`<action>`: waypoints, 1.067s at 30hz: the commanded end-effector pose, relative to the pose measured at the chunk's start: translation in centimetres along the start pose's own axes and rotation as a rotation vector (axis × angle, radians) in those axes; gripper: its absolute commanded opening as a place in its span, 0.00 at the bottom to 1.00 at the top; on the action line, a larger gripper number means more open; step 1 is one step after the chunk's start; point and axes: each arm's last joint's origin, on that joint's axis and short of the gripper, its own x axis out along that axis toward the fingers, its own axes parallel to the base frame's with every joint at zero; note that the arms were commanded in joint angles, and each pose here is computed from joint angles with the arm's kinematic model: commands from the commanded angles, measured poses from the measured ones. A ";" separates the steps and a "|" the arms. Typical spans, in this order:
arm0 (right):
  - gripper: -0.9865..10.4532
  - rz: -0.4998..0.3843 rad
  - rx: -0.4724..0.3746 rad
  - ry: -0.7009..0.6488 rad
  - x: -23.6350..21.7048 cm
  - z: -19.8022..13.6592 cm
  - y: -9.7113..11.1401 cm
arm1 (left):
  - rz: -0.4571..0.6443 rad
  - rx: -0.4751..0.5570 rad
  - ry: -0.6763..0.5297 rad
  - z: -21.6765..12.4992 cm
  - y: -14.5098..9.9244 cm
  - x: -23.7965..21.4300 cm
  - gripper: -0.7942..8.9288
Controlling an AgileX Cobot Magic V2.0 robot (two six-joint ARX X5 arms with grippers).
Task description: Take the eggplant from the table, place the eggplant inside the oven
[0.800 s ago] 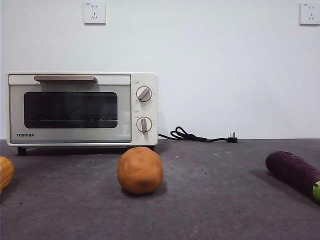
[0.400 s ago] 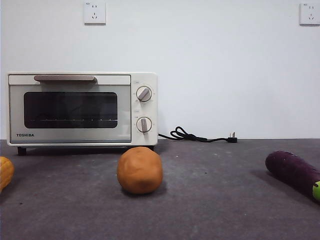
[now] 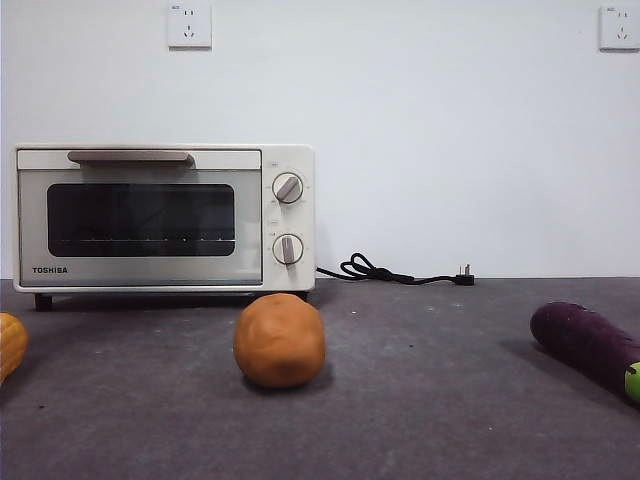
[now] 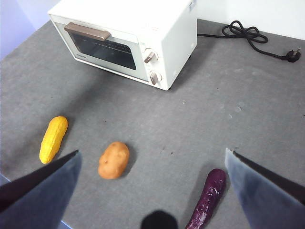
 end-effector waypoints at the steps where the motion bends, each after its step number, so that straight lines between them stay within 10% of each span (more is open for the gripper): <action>1: 0.53 0.005 0.002 -0.003 -0.1 0.0 0.0 | -0.045 -0.042 0.010 0.1 0.9 1.8 0.08; 18: 0.53 0.006 0.007 0.018 0.0 -0.2 0.0 | -0.417 -0.379 0.106 -3.6 8.4 15.7 0.08; 32: 0.53 0.005 0.008 0.020 0.0 -0.1 0.0 | -0.462 -0.432 0.160 -7.2 10.3 23.2 0.08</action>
